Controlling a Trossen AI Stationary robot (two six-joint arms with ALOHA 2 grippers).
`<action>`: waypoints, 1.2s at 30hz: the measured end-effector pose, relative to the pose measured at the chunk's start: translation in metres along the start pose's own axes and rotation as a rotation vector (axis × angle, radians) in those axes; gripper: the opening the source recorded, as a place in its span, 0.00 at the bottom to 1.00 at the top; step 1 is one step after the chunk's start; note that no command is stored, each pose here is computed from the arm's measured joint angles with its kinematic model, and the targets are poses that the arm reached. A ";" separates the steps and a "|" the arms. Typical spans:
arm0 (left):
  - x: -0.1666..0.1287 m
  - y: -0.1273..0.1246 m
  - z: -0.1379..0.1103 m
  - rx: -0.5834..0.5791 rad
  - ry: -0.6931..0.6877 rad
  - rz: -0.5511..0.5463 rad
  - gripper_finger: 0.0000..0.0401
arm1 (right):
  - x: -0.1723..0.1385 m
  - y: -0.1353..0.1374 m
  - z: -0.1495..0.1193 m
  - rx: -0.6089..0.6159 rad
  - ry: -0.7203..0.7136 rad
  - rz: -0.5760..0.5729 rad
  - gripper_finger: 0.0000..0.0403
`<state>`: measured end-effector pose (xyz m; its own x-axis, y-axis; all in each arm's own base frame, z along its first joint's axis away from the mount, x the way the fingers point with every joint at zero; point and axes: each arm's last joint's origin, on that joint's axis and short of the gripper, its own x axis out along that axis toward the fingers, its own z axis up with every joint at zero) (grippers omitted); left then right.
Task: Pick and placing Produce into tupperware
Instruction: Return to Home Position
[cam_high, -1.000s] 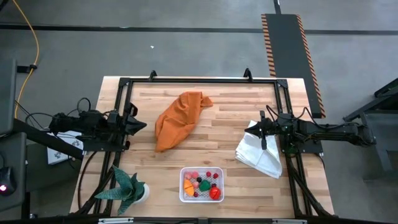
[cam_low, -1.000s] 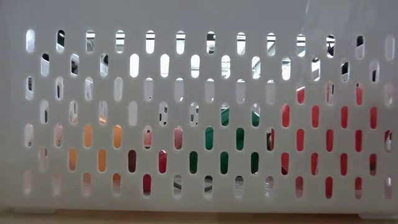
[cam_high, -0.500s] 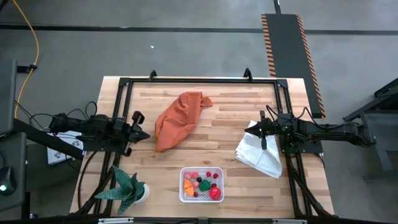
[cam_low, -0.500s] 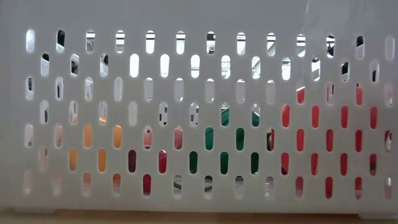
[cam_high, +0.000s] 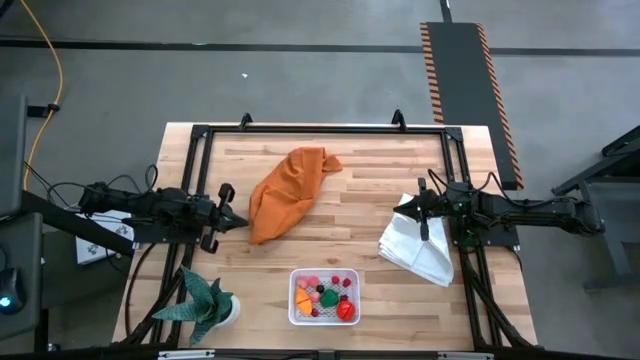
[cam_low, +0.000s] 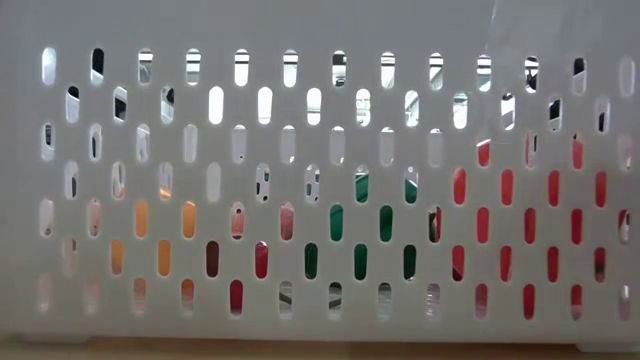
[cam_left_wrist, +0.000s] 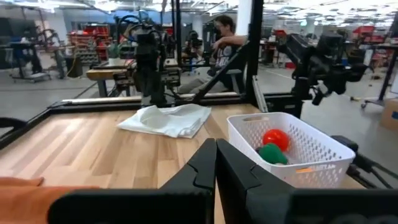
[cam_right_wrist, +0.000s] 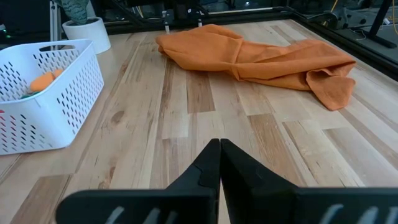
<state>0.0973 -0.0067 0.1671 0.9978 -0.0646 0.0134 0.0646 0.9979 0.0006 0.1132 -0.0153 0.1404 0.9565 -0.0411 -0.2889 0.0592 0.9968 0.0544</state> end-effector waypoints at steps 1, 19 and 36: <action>0.000 0.000 0.000 0.003 0.000 -0.010 0.00 | 0.000 0.000 0.000 0.000 0.000 0.000 0.00; 0.005 -0.001 -0.006 0.102 0.073 -0.046 0.00 | 0.000 0.000 0.000 0.000 0.000 0.000 0.00; 0.005 -0.001 -0.006 0.073 0.070 -0.044 0.00 | 0.000 0.000 0.000 0.000 0.000 0.000 0.00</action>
<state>0.1019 -0.0084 0.1615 0.9927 -0.1061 -0.0581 0.1102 0.9913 0.0720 0.1132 -0.0153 0.1404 0.9565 -0.0412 -0.2889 0.0594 0.9968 0.0544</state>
